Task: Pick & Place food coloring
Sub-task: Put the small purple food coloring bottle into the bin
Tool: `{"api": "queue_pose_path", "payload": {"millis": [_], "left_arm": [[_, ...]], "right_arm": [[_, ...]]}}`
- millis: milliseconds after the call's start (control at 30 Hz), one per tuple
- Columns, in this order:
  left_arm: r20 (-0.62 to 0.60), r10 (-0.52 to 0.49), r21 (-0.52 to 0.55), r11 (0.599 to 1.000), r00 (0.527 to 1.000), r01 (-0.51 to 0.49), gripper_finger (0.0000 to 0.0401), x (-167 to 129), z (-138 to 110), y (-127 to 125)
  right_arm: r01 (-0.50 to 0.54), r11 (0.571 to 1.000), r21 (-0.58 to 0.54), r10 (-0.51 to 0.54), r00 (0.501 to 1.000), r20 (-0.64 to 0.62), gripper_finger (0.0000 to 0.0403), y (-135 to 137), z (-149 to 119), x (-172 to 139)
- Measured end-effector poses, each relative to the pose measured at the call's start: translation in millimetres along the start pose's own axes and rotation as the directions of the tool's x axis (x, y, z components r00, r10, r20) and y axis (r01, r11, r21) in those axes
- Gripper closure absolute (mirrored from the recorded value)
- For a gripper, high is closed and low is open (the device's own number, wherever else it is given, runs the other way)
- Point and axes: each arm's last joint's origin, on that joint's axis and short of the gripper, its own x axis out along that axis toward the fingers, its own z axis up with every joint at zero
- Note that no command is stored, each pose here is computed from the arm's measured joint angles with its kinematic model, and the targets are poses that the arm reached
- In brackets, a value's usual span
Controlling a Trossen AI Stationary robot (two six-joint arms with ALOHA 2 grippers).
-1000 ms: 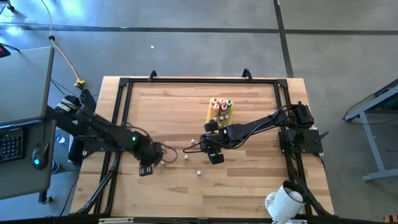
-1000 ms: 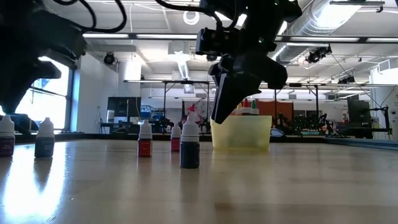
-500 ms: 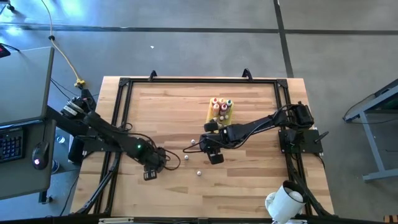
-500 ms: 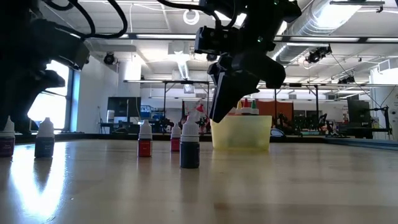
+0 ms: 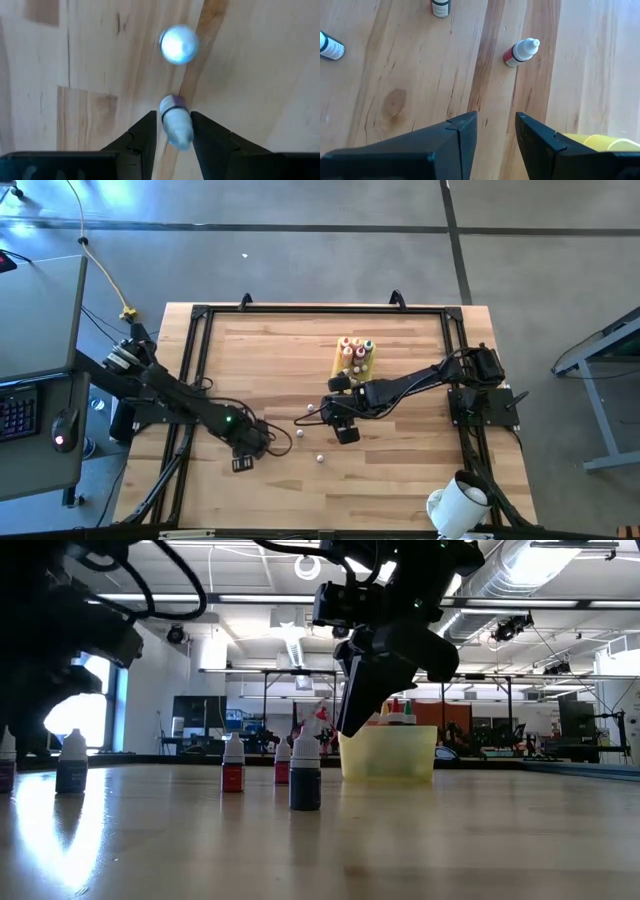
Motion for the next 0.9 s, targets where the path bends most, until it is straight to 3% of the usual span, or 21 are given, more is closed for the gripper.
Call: {"api": "queue_pose_path", "payload": {"millis": [600,800,900], "left_arm": [[-0.045,0.041,0.008,0.999,0.998,-0.04,0.0299,14,1,-1],[-0.054,0.032,0.007,0.999,0.998,-0.032,0.0343,14,1,-1],[-0.055,0.031,0.018,0.999,0.998,-0.03,0.034,10,3,-3]], "right_arm": [[0.033,0.999,-0.039,-0.034,0.999,-0.016,0.0277,-2,-1,-3],[0.146,0.989,-0.013,-0.145,0.989,0.025,0.0277,-11,2,-33],[0.155,0.984,0.086,-0.159,0.987,0.036,0.0277,-16,0,-60]]}}
